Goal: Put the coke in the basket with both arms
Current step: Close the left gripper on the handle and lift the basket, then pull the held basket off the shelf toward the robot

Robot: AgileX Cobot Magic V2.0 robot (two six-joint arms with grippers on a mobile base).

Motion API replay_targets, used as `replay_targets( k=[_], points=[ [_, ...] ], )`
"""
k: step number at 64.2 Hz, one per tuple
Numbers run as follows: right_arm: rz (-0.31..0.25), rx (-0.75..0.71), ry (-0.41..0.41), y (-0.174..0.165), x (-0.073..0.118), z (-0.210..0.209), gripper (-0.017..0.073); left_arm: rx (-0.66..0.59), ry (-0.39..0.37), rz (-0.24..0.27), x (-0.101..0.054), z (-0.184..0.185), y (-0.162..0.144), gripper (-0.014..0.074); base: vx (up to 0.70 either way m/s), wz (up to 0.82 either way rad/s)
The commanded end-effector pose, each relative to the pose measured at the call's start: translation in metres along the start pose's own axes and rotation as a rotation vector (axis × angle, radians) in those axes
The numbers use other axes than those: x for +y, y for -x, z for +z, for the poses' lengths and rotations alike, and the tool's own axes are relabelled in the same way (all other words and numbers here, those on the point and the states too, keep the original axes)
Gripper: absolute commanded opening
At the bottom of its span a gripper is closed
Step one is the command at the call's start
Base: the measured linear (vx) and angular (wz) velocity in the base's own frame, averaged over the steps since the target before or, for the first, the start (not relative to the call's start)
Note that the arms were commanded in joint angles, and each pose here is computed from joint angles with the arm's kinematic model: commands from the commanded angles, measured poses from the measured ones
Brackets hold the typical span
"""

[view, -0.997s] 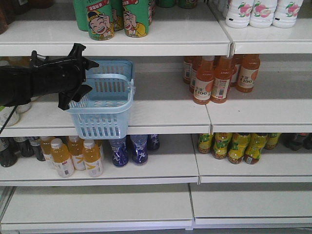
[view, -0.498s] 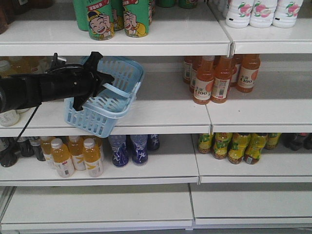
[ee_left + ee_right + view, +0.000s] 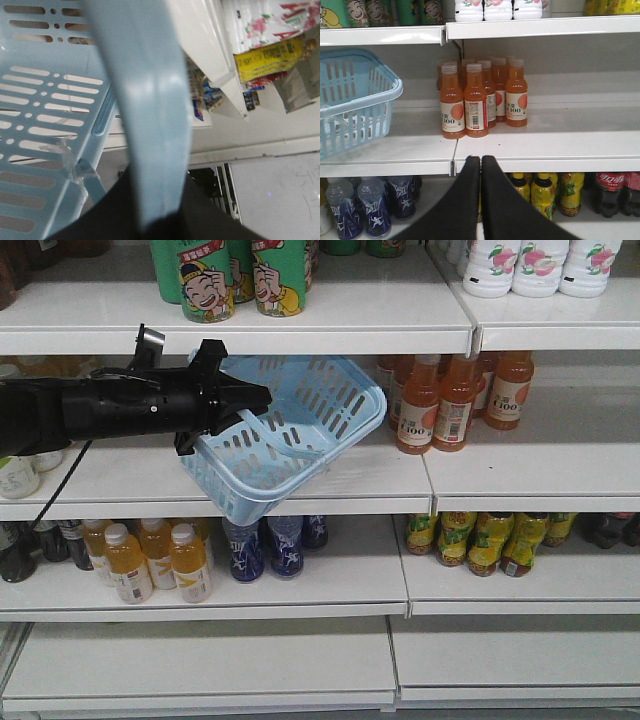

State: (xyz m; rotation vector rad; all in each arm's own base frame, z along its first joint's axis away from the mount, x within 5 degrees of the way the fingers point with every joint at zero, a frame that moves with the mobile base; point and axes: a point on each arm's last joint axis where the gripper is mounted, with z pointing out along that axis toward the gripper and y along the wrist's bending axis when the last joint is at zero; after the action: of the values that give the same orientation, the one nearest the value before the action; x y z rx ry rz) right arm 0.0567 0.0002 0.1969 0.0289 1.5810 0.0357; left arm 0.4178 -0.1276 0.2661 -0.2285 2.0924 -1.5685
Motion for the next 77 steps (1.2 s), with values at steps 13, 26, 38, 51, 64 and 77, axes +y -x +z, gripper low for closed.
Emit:
replay_targets(
  k=[13, 26, 38, 51, 64, 77],
  points=[
    [-0.014, -0.069, 0.001, 0.002, 0.0, -0.001, -0.0009, 0.076, -0.215, 0.081, -0.052, -0.032, -0.031, -0.0008, 0.0, 0.0],
    [-0.014, -0.069, 0.001, 0.002, 0.0, -0.001, -0.0009, 0.224, -0.312, 0.113, -0.05, -0.037, -0.071, -0.0008, 0.0, 0.0],
    [-0.014, -0.069, 0.001, 0.002, 0.0, -0.001, -0.0009, 0.339, -0.294, 0.066, -0.039, -0.023, -0.114, -0.0008, 0.0, 0.0],
    [-0.014, -0.071, 0.001, 0.002, 0.0, -0.001, -0.0009, 0.447, -0.292, 0.058, -0.032, -0.011, -0.157, -0.0008, 0.0, 0.0],
    [-0.014, -0.071, 0.001, 0.002, 0.0, -0.001, -0.0009, 0.572, -0.267, 0.087, -0.03, -0.006, -0.187, -0.0008, 0.0, 0.0],
    [-0.014, -0.071, 0.001, 0.002, 0.0, -0.001, -0.0009, 0.623, -0.273, 0.102, -0.034, -0.002, -0.2, -0.0008, 0.0, 0.0]
  ],
)
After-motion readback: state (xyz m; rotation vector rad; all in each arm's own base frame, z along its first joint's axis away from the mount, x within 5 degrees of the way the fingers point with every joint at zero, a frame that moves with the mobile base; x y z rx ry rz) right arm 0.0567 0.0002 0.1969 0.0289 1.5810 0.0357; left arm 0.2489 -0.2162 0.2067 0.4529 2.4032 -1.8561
